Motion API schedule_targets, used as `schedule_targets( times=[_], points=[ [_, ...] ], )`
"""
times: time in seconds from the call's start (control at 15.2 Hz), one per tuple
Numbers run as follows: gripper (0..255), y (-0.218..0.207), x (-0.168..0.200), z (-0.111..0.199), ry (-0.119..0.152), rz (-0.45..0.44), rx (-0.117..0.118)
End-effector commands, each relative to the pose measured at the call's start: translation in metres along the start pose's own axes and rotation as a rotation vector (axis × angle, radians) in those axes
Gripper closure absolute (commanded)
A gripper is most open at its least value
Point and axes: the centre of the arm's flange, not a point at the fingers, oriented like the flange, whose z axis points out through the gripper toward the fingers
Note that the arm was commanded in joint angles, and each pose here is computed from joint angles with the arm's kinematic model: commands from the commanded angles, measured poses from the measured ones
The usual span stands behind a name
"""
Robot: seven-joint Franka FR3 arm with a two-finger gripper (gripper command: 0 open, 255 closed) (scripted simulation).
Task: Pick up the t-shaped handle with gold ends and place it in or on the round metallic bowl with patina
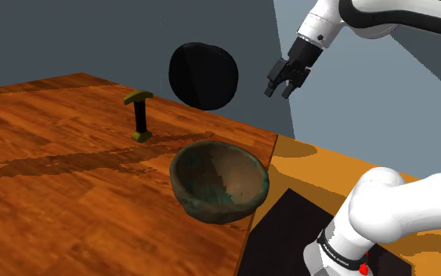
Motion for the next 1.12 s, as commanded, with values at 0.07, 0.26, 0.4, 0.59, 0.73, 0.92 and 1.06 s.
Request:
schedule_targets(
  times=[0.07,0.26,0.4,0.59,0.73,0.92,1.06],
  points=[
    [0,-0.014,0.003,0.005,0.006,-0.005,-0.012],
    [0,-0.055,0.010,0.019,0.023,-0.020,-0.047],
    [0,-0.082,0.015,0.030,0.035,-0.031,-0.070],
    [0,-0.122,0.021,0.046,0.052,-0.046,-0.105],
    [0,-0.148,0.026,0.058,0.064,-0.056,-0.129],
    [0,-0.188,0.032,0.077,0.081,-0.072,-0.164],
    [0,-0.213,0.036,0.090,0.093,-0.082,-0.187]
  ],
)
